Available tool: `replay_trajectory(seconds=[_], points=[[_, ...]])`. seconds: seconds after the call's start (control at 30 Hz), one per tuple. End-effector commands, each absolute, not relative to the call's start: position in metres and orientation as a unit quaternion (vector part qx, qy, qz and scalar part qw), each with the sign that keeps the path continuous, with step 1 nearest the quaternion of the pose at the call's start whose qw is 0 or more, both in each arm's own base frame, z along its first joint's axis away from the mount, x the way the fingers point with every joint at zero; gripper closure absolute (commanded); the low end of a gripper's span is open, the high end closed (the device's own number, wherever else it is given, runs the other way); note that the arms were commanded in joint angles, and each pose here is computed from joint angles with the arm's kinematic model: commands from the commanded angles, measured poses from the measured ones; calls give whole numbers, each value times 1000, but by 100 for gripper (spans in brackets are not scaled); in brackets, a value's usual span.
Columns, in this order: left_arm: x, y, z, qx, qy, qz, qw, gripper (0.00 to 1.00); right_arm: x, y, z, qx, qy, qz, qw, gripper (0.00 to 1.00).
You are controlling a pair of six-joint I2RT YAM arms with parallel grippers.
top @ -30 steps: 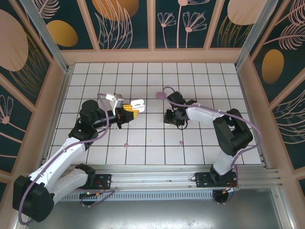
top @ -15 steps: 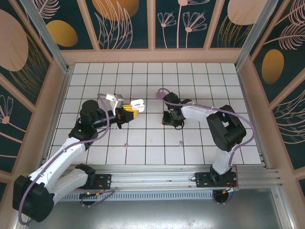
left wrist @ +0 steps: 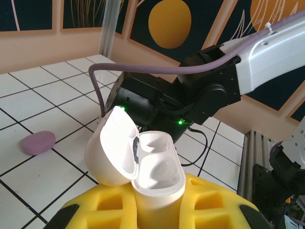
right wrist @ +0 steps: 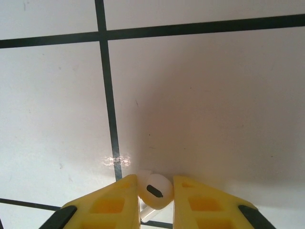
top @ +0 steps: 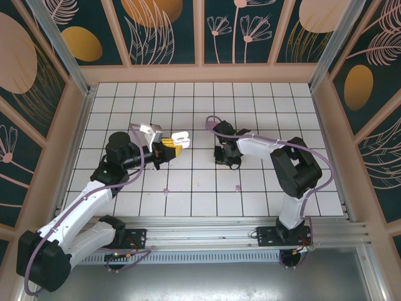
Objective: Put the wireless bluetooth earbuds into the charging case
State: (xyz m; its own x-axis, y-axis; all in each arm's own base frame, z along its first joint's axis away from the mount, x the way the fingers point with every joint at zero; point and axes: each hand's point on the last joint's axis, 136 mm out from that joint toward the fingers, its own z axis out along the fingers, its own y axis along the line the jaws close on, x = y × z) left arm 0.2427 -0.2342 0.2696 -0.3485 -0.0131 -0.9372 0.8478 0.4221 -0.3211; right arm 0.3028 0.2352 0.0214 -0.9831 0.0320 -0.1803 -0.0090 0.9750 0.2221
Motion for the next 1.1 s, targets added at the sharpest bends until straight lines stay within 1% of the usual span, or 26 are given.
replay_trajectory(seconds=[0.0,0.23,0.53,0.8,1.07], points=[[243,-233,267,311,687,-439,489,100,306,234,31,-8,990,89,108,82],[243,-233,266,312,687,-438,489,100,313,232,66,-21,983,65,168,84],[248,-236,266,311,685,-443,487,100,323,240,124,-41,963,52,262,85],[253,-239,271,306,674,-451,498,100,321,259,211,-73,919,67,381,85],[263,-244,273,306,672,-453,500,100,298,286,293,-138,859,125,477,85]])
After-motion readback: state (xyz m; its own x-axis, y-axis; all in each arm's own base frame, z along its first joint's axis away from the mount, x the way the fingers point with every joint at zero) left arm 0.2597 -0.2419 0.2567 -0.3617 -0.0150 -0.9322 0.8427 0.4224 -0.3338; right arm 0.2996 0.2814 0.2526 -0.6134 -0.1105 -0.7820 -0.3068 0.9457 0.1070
